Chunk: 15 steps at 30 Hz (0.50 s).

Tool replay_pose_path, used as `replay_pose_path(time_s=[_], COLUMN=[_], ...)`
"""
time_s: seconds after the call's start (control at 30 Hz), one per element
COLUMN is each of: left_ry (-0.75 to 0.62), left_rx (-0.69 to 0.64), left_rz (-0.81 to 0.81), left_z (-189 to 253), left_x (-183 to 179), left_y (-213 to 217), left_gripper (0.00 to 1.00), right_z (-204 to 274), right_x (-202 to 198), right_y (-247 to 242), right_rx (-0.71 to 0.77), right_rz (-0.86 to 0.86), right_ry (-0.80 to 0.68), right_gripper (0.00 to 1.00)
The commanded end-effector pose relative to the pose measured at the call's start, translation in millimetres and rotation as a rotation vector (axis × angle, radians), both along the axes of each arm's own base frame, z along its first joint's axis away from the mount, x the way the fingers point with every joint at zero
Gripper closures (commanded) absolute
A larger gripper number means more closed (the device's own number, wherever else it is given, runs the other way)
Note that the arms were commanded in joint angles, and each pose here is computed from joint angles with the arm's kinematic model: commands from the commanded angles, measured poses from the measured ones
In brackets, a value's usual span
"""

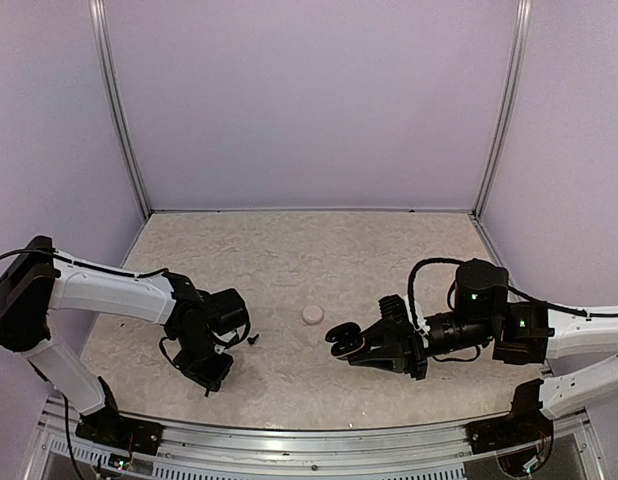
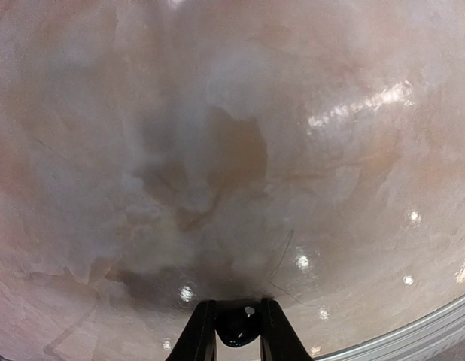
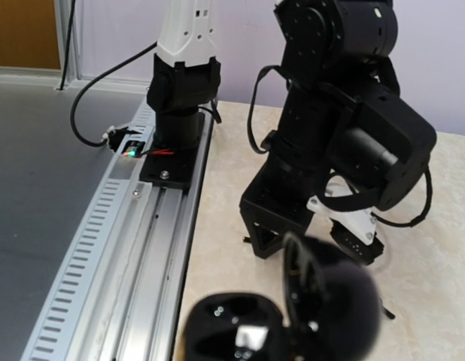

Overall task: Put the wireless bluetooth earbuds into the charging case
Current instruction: Pick up the left earbud from the center of the board.

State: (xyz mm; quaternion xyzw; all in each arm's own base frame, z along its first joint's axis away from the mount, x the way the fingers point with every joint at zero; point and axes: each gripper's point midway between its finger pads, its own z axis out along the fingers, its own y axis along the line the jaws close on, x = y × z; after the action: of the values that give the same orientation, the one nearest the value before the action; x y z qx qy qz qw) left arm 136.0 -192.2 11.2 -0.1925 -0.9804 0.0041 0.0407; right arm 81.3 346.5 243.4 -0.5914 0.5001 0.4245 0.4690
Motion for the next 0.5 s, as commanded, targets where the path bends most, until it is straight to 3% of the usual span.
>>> replay_pose_path(time_s=[0.0, 0.27, 0.47], left_ry=[-0.017, -0.157, -0.338], left_rx=[0.039, -0.112, -0.232], left_rz=[-0.024, 0.013, 0.035], left_z=[1, 33, 76], left_x=[2, 28, 58], left_y=[5, -23, -41], left_gripper=[0.83, 0.85, 0.86], right_z=[4, 11, 21], right_x=[4, 16, 29], right_y=[1, 1, 1], right_rx=[0.012, 0.046, 0.088], right_rz=[-0.016, -0.085, -0.155], right_ry=[-0.009, -0.028, -0.063], right_gripper=[1.0, 1.0, 1.0])
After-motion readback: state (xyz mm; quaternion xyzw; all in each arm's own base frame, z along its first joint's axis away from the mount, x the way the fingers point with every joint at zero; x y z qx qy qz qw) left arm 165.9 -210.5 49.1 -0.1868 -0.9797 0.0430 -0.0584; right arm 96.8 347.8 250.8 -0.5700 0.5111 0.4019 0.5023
